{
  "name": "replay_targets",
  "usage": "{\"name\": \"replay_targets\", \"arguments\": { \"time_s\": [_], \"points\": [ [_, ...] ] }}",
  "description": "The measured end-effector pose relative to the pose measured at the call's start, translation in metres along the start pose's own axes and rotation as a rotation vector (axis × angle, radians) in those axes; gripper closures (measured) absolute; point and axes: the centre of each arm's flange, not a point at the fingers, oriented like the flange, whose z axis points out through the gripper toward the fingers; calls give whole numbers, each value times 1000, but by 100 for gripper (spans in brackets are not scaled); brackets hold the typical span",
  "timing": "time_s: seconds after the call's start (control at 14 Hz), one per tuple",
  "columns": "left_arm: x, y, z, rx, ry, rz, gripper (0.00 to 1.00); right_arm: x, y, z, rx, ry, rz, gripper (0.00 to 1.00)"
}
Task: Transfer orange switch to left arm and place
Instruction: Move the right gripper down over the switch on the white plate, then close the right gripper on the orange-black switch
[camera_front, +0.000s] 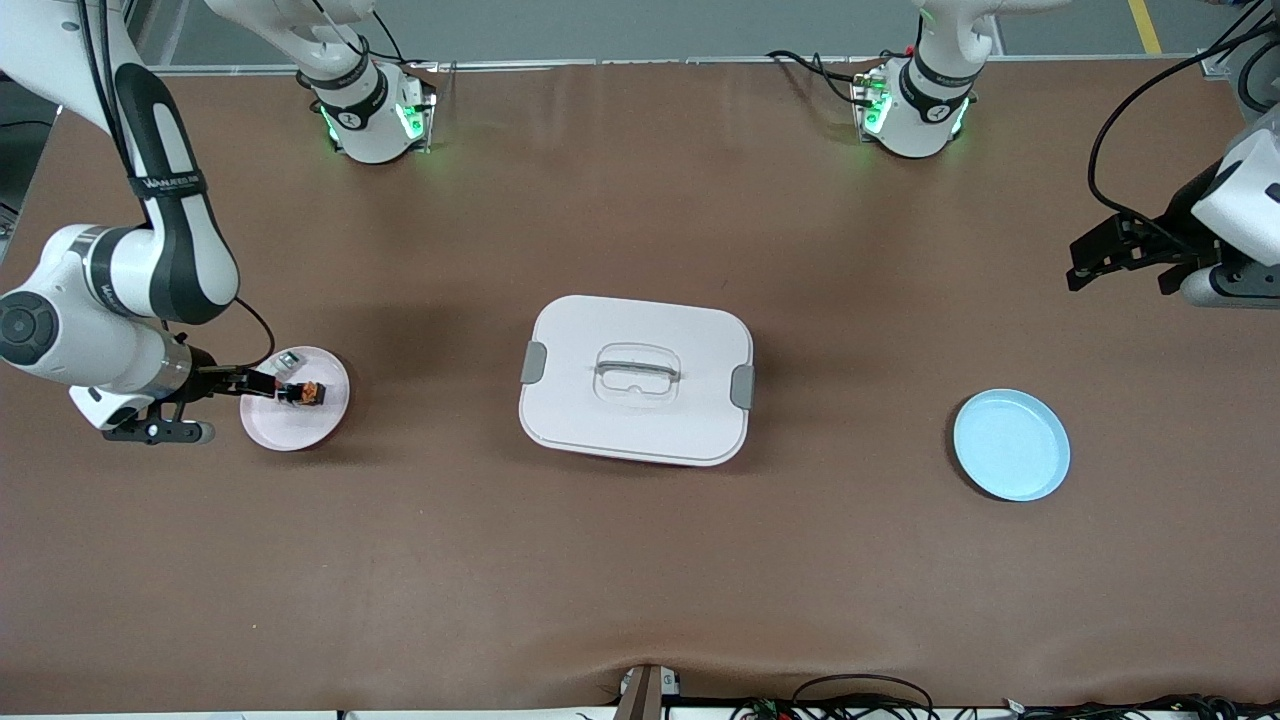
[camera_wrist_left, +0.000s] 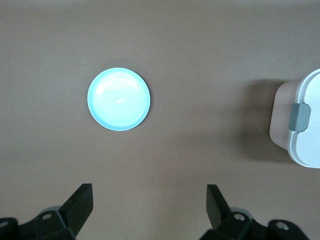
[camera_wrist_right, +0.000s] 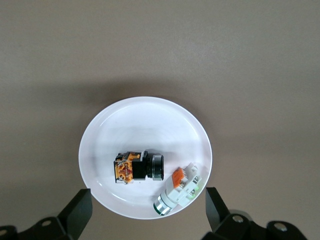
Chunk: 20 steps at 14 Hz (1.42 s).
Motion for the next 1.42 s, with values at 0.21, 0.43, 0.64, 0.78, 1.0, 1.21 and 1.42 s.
{"name": "replay_targets", "arguments": {
  "time_s": [0.21, 0.43, 0.64, 0.78, 1.0, 1.21, 1.42],
  "points": [
    [1, 0, 2, 0, -1, 0, 0, 1, -2, 23, -3, 3, -5, 0],
    [1, 0, 1, 0, 2, 0, 0, 2, -5, 49, -5, -4, -12, 0],
    [5, -1, 3, -1, 15, -2, 0, 4, -14, 67, -7, -9, -28, 0],
    [7, -1, 5, -2, 18, -2, 0, 3, -20, 75, -8, -19, -37, 0],
    [9, -1, 7, -2, 20, -1, 0, 0, -24, 83, -8, -34, -43, 0],
    [9, 0, 7, -2, 20, 8, 0, -4, -24, 90, -8, -50, -43, 0],
    [8, 6, 7, -5, 19, 21, 0, -9, -24, 97, -7, -65, -42, 0]
  ]
}}
